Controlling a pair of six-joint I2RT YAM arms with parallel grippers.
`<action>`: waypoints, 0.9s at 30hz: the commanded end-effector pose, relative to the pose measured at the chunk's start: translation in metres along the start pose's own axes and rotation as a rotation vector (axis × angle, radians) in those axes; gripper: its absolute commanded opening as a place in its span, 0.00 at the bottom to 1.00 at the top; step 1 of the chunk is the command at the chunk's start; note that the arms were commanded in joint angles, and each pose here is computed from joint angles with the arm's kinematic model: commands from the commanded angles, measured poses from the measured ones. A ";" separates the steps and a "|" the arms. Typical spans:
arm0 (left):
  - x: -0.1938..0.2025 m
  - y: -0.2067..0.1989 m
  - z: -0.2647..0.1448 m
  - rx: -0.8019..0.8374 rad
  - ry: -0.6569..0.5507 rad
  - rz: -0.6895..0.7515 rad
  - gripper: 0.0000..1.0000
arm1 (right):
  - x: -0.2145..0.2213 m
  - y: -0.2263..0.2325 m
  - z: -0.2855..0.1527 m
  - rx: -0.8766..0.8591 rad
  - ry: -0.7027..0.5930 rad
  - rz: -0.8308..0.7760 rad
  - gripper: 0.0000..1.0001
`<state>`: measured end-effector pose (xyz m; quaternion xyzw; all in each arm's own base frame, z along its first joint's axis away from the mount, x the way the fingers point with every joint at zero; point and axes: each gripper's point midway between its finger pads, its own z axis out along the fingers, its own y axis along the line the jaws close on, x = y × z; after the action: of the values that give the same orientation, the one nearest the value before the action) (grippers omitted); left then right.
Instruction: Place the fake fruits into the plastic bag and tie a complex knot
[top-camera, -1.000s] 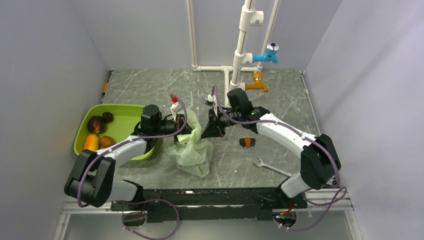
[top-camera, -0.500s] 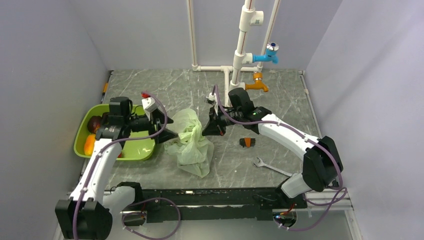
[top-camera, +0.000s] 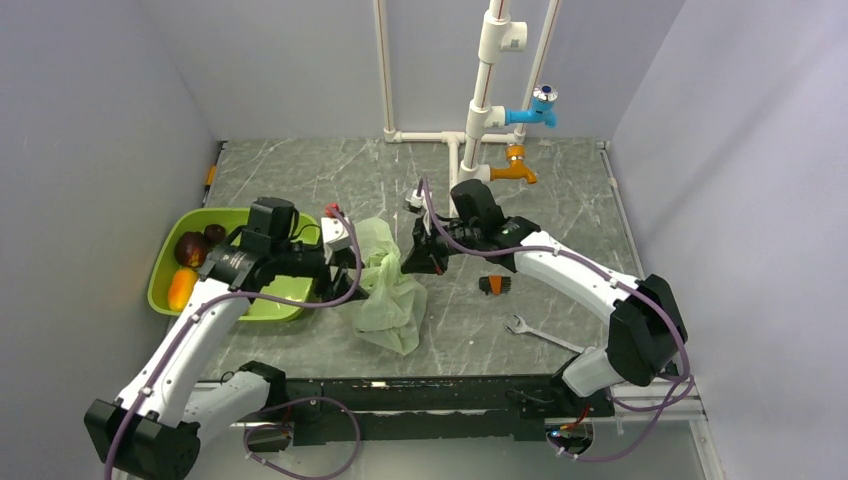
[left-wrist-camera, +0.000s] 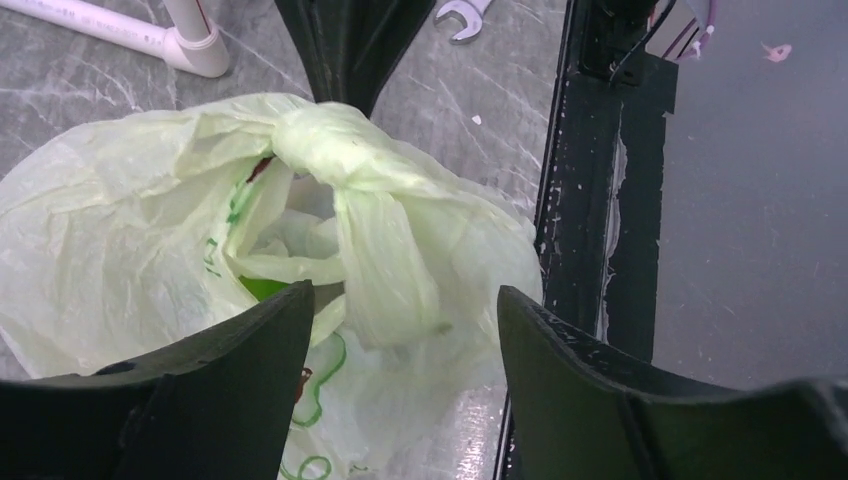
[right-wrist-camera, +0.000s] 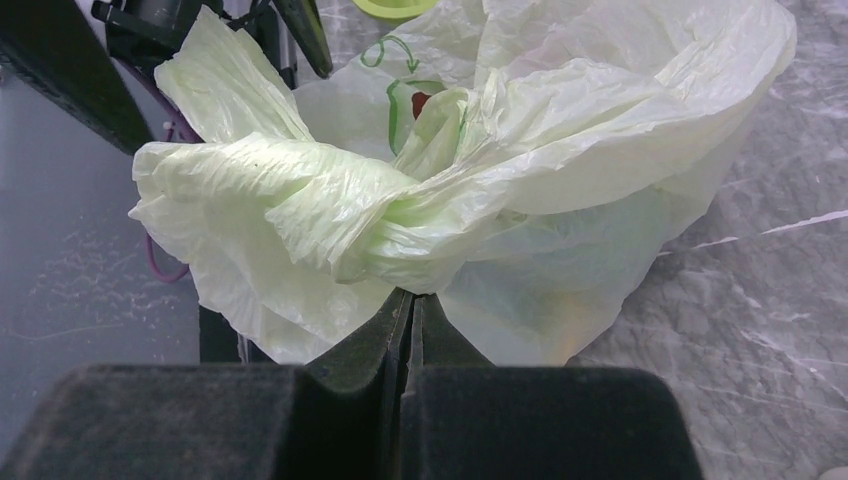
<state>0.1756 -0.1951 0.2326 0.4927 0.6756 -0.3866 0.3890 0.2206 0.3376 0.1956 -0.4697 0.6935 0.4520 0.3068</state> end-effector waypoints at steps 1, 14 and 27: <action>-0.025 0.017 0.005 -0.069 -0.022 0.001 0.66 | -0.031 0.008 -0.013 0.037 -0.059 -0.117 0.00; 0.049 0.051 -0.054 -0.331 0.101 -0.139 0.00 | 0.041 -0.039 -0.069 0.342 0.255 -0.341 0.00; 0.068 0.064 -0.049 -0.316 0.081 -0.137 0.00 | 0.032 -0.024 -0.047 0.191 0.186 -0.378 0.32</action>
<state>0.2034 -0.1148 0.1724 0.3818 0.7885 -0.2918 0.3840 0.2270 0.2750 0.1670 -0.5867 0.6749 0.2646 0.3609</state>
